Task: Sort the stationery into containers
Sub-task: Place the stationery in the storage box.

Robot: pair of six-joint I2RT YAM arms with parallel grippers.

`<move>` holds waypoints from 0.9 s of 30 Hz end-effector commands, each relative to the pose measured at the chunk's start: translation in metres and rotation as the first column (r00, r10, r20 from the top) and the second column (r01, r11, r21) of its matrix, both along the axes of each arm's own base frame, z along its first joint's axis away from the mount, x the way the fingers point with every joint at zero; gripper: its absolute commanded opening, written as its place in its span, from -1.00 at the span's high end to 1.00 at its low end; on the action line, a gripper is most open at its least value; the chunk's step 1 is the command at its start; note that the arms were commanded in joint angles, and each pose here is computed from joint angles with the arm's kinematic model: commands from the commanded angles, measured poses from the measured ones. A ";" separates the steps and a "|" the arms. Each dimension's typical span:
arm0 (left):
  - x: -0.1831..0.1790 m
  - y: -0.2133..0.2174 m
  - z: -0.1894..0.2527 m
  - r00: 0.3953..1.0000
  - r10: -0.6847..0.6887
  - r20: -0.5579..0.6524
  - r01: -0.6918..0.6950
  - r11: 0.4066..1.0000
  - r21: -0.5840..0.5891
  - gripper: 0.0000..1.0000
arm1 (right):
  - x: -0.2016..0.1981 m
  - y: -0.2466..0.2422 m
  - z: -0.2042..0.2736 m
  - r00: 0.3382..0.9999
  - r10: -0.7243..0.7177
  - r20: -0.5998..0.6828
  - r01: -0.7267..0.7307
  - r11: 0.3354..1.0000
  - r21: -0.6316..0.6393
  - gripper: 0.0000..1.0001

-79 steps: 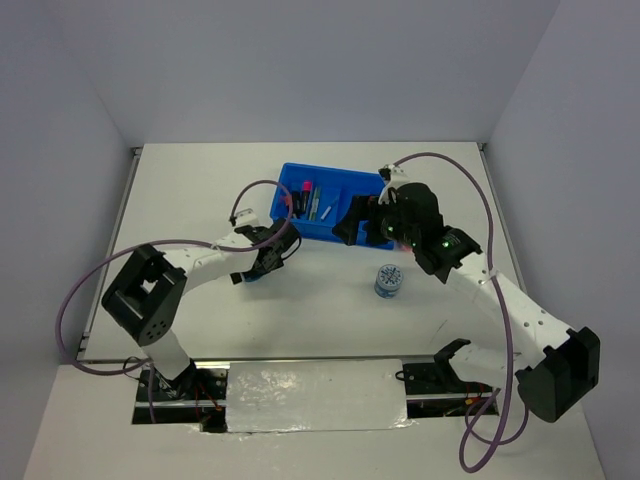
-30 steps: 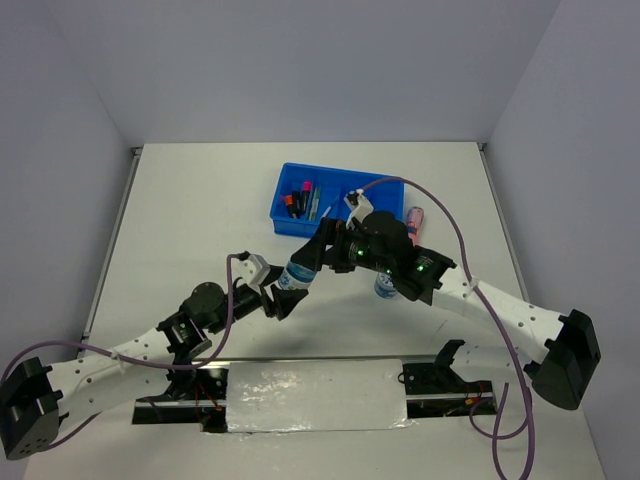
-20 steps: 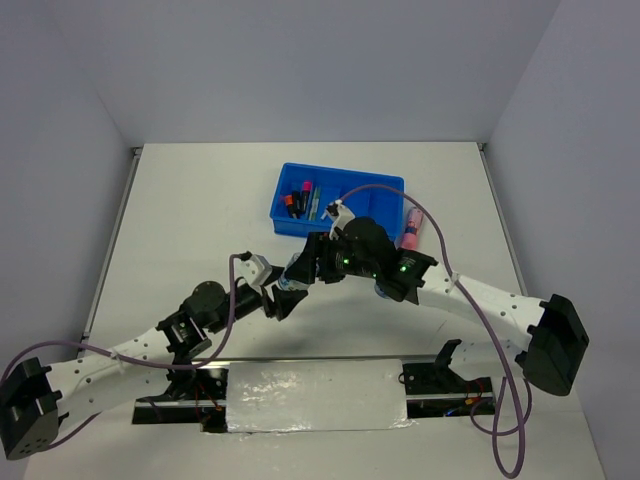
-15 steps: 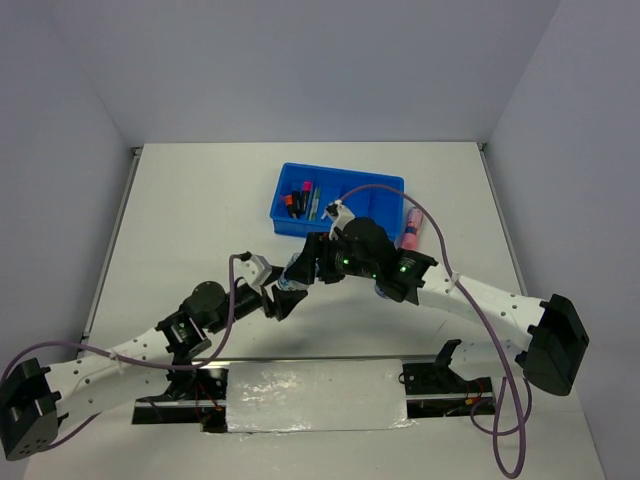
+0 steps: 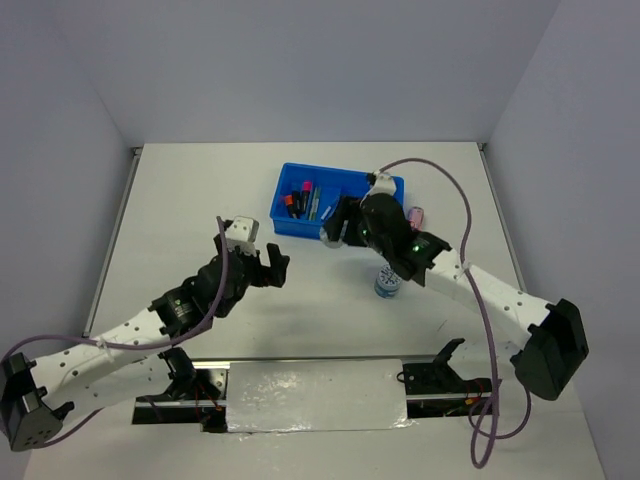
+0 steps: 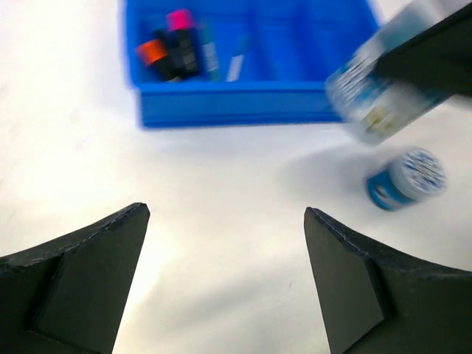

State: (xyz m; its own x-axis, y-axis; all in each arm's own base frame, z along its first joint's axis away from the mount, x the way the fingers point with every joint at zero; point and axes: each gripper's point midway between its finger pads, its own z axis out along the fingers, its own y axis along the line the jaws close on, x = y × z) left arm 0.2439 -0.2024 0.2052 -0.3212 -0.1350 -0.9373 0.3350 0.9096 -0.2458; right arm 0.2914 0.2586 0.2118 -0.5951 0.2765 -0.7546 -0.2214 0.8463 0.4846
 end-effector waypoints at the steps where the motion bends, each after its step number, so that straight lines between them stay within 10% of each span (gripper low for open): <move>1: -0.007 0.058 -0.024 0.949 0.281 -0.146 -0.254 0.951 0.179 -0.99 | 0.073 -0.052 0.039 0.956 -0.254 0.146 0.264 0.963 -0.055 1.00; 10: -0.053 0.034 0.004 0.954 -0.083 -0.288 0.166 0.946 0.279 -0.99 | 0.186 -0.076 0.014 0.911 -0.359 0.204 0.410 0.844 -0.345 1.00; 27: -0.064 0.056 0.048 0.991 -0.127 -0.041 0.130 0.988 0.088 -0.99 | 0.227 -0.067 -0.038 0.931 -0.299 0.209 0.362 0.836 -0.412 0.81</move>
